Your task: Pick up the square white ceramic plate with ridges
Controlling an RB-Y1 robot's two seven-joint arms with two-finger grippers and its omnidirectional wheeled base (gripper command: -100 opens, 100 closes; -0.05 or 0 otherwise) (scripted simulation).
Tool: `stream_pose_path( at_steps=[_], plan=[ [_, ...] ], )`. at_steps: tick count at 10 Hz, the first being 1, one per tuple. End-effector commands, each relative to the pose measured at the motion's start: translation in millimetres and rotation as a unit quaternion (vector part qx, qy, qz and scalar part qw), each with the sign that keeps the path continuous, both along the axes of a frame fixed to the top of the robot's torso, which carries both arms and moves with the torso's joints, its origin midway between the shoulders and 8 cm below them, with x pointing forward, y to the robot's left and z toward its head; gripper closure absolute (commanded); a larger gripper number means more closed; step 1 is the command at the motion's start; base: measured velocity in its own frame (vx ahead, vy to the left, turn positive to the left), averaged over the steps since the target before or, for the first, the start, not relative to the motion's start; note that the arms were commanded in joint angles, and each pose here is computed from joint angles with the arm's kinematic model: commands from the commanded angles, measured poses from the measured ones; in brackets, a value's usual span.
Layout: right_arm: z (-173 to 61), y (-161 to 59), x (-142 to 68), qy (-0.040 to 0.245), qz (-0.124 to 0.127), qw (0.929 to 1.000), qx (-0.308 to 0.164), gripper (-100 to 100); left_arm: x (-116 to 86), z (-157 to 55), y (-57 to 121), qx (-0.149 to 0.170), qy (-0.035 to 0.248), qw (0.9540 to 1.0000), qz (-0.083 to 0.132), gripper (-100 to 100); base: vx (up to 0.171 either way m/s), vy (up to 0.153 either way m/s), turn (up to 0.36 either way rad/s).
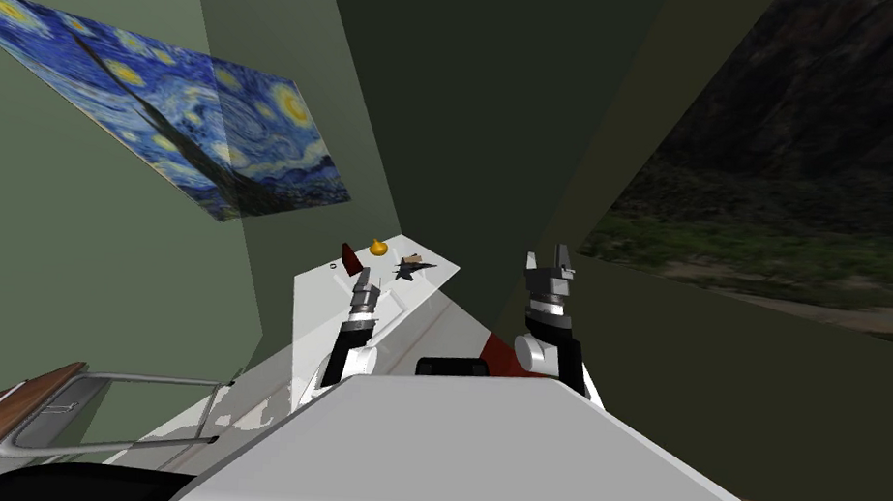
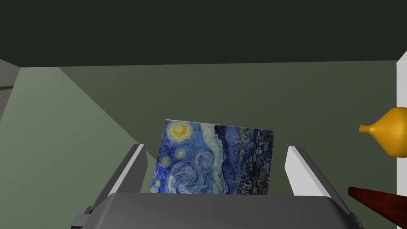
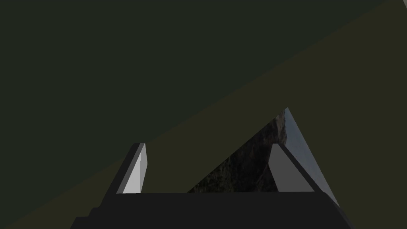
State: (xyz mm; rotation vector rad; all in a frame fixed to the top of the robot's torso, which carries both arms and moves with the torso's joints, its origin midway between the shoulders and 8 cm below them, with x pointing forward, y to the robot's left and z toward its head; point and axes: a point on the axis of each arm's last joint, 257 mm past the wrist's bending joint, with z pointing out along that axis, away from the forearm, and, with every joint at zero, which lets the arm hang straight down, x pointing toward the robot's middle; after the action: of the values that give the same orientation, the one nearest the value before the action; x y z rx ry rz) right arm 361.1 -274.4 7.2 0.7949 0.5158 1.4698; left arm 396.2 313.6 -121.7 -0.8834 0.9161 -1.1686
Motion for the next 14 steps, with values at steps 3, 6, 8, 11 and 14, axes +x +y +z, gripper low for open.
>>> stream_pose_path(
  at_steps=[3,6,8,11,14],
  plan=[
    [0,0,0,0.0,0.0,1.0,0.0,0,8,-50,16.5,-0.021,0.051,0.9984,0.008,-100,0.032,-0.057,0.034],
    [0,0,0,0.0,0.0,1.0,0.0,0,10,-86,26.9,-0.039,0.088,0.9952,0.015,-100,0.025,-0.049,0.038],
    [0,0,0,0.0,0.0,1.0,0.0,0,10,-111,33.1,-0.049,0.114,0.9921,0.021,-100,0.024,-0.046,0.025],
    [0,0,0,0.0,0.0,1.0,0.0,0,9,-134,38.8,-0.059,0.136,0.9886,0.026,-100,0.015,-0.034,0.024],
    [0,0,0,0.0,0.0,1.0,0.0,0,5,-171,48.5,-0.078,0.174,0.9809,0.037,-100,0.019,-0.023,0.03]
  ],
)
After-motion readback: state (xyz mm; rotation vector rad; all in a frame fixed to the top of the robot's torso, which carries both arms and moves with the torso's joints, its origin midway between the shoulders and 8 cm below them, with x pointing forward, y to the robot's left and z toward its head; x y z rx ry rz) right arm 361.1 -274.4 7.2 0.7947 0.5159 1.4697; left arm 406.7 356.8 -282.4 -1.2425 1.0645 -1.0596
